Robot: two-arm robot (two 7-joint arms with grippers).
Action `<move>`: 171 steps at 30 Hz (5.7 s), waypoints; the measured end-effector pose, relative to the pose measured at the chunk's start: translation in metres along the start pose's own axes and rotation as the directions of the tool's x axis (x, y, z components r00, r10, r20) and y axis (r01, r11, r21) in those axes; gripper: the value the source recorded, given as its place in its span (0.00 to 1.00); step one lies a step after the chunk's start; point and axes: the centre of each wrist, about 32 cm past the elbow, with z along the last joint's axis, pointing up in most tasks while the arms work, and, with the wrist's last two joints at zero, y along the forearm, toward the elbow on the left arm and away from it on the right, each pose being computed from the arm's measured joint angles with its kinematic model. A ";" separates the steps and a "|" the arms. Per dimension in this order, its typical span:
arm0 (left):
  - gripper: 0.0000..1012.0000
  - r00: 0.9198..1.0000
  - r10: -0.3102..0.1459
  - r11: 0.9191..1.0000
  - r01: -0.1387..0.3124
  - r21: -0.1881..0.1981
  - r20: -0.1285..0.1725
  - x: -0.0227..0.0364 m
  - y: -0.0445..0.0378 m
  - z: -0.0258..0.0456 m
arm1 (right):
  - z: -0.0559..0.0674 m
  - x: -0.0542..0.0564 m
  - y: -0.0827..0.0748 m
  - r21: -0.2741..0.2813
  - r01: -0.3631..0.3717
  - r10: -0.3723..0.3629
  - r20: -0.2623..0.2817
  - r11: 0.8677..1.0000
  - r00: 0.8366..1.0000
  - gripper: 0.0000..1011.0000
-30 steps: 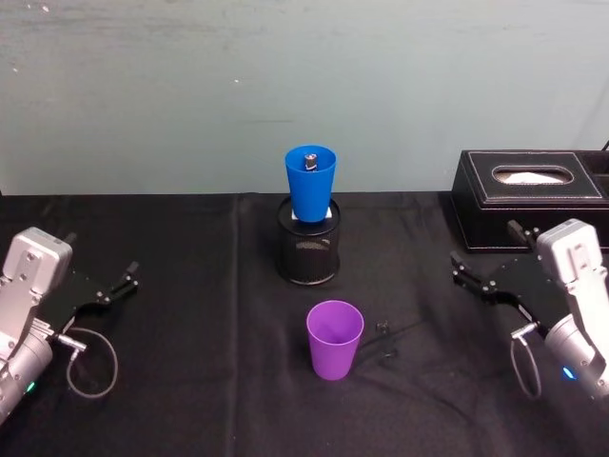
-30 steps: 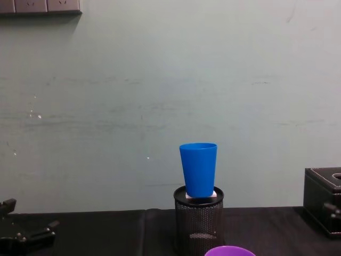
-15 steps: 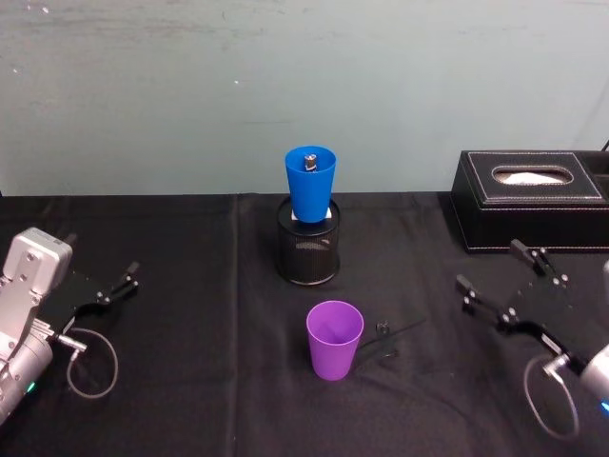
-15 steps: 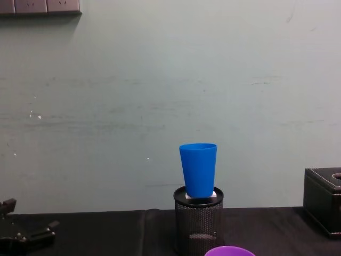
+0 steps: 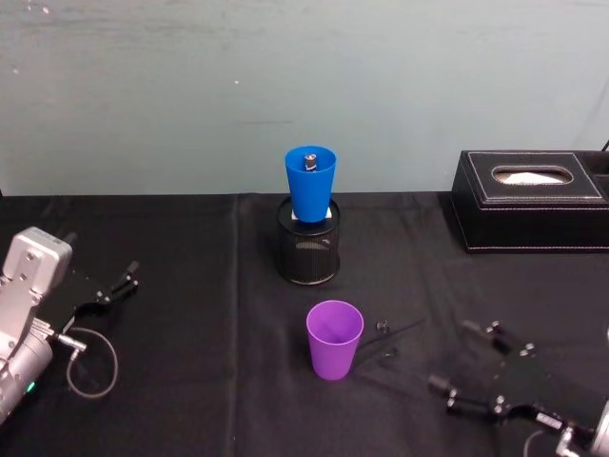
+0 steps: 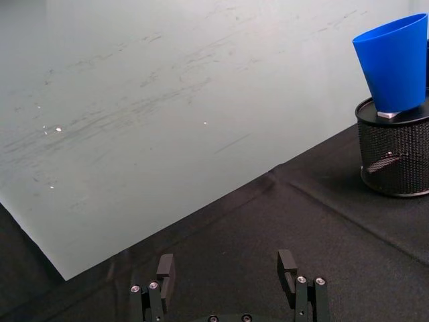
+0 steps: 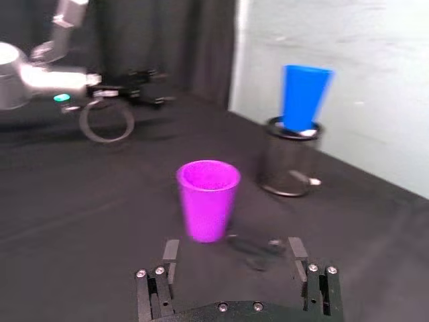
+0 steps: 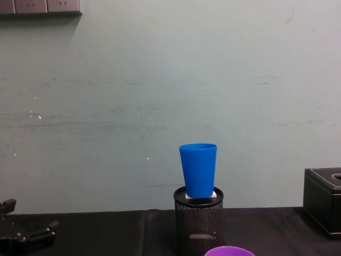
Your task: Pick up one cup with a gripper and tap it against the other cup.
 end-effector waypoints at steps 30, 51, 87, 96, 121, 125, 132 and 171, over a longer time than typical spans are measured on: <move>0.99 1.000 0.000 1.000 0.000 0.000 0.000 0.0000 0.0000 0.0000 | -0.005 -0.002 0.088 -0.005 -0.138 0.137 -0.062 0.990 0.989 0.99; 0.99 1.000 0.000 1.000 0.000 0.000 0.000 0.0000 0.0000 0.0000 | -0.014 0.007 0.117 0.009 -0.129 0.129 -0.083 0.992 0.988 0.99; 0.99 1.000 0.000 1.000 0.000 0.000 0.000 0.0000 0.0000 0.0000 | -0.020 0.009 0.133 0.029 -0.127 0.129 -0.100 0.992 0.987 0.80; 0.99 1.000 0.000 1.000 0.000 0.000 0.000 0.0000 0.0000 0.0000 | -0.020 0.009 0.132 0.029 -0.126 0.128 -0.099 0.992 0.987 0.75; 0.99 1.000 0.000 1.000 0.000 0.000 0.000 0.0000 0.0000 0.0000 | 0.060 0.028 0.142 0.080 -0.165 0.169 -0.042 0.983 0.985 0.73; 0.99 1.000 0.000 1.000 0.000 0.000 0.000 0.0000 0.0000 0.0000 | 0.082 0.036 0.145 0.077 -0.167 0.170 -0.030 0.983 0.985 0.73; 0.99 1.000 0.000 1.000 0.000 0.000 0.000 0.0000 0.0000 0.0000 | 0.103 0.044 0.148 0.082 -0.173 0.176 -0.023 0.981 0.984 0.73; 0.99 1.000 0.000 1.000 0.000 0.000 0.000 0.0000 0.0000 0.0000 | 0.128 0.050 0.153 0.041 -0.209 0.210 -0.007 0.977 0.978 0.73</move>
